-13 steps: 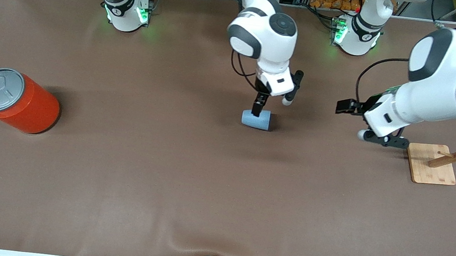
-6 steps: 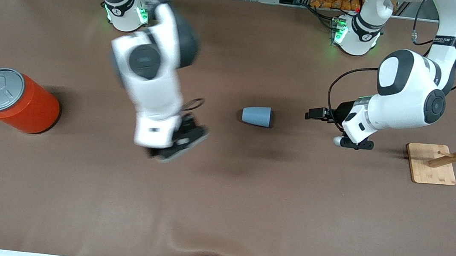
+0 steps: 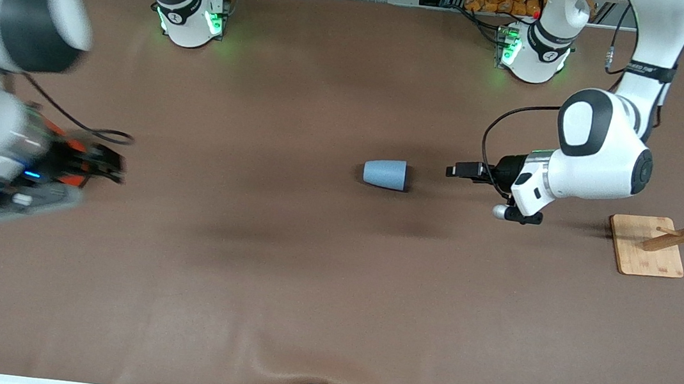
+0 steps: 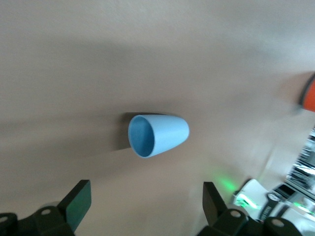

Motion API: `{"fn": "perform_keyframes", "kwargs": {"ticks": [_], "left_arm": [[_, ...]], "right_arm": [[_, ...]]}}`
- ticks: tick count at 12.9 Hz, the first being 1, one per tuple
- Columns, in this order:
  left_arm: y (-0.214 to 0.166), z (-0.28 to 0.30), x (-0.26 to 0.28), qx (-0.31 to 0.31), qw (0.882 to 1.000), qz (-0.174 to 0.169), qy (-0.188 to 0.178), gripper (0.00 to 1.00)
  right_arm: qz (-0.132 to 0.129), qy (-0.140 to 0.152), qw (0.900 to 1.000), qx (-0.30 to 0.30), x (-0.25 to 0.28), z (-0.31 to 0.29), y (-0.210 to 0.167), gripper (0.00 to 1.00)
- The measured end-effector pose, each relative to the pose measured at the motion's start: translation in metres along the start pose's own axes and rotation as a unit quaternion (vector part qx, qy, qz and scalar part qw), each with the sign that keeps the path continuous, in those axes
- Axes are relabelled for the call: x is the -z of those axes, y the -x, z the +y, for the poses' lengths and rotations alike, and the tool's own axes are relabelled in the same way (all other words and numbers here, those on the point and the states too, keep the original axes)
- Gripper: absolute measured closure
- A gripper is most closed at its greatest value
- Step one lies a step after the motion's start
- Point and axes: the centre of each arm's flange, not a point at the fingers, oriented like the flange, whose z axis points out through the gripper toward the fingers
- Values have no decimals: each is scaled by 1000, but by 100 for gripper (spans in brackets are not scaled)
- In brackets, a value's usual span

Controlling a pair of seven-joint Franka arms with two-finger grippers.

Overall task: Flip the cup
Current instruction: 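Grasp the blue cup with the left gripper while the right gripper withdraws, then carry the blue cup with the left gripper toward the wooden stand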

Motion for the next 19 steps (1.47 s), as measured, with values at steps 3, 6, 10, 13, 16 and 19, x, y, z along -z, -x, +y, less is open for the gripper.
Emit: {"fn": "perform_keyframes", "kwargs": {"ticks": [3,6,10,13,16,19], "left_arm": [[0,-26,-32,9,999,-6,52,0],[9,-48,-56,-5,993,5,118,0],[7,-72,-85,-40,983,33,176,15],[5,-84,-103,-53,977,47,200,20],[11,-86,-122,-34,974,50,220,22],[16,-86,-135,-24,973,46,226,24]], "right_arm": [[20,2,995,-99,43,42,36,0],[47,3,984,-169,62,28,70,0],[77,9,978,-195,70,29,142,0],[59,13,978,-199,81,35,136,0],[56,0,979,-196,88,33,124,0],[62,0,979,-194,98,32,126,0]]}}
